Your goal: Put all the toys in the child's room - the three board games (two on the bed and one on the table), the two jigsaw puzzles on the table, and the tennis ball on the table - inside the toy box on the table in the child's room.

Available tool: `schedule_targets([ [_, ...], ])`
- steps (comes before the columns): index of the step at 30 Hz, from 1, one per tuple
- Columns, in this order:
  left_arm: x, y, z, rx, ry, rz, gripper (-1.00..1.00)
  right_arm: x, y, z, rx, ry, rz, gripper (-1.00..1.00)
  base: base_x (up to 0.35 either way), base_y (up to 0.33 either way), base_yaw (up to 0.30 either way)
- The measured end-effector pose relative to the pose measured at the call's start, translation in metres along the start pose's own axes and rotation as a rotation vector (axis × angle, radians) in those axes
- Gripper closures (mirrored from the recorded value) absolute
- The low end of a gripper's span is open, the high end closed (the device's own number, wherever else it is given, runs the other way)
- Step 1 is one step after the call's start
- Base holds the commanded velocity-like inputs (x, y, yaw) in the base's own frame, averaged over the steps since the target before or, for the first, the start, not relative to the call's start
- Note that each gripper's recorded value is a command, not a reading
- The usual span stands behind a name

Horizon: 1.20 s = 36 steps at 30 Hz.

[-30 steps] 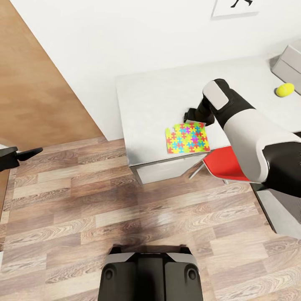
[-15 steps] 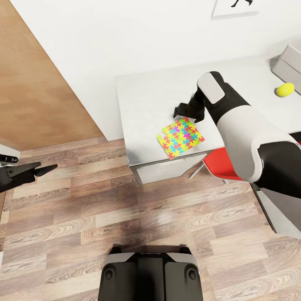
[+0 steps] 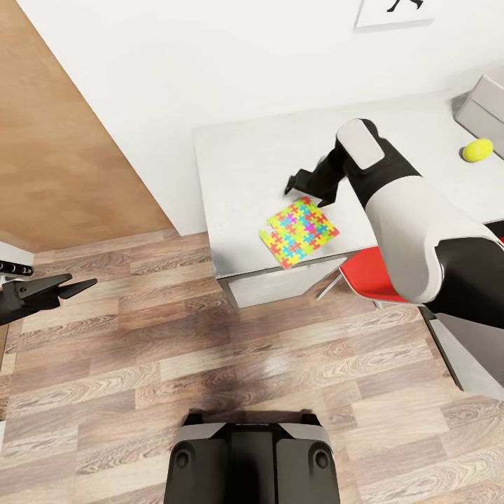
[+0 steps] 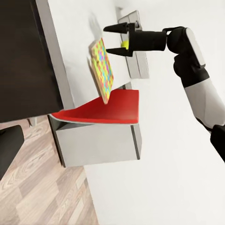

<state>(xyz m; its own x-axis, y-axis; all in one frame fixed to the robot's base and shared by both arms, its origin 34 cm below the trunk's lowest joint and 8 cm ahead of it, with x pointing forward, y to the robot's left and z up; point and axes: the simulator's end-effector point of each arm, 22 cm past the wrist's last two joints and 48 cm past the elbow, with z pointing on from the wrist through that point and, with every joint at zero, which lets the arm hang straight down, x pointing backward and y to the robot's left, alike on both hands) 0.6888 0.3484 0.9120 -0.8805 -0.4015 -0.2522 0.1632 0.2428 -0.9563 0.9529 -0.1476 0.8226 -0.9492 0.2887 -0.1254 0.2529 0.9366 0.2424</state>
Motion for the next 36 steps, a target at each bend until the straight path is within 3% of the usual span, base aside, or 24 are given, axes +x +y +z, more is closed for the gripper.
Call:
schedule_targets([
  [36,0.0,-0.002,0.0,0.005,-0.002,0.001,-1.0,0.019,-0.004,0.011,0.006,0.063,0.011,-1.0,0.0,0.0,0.0],
])
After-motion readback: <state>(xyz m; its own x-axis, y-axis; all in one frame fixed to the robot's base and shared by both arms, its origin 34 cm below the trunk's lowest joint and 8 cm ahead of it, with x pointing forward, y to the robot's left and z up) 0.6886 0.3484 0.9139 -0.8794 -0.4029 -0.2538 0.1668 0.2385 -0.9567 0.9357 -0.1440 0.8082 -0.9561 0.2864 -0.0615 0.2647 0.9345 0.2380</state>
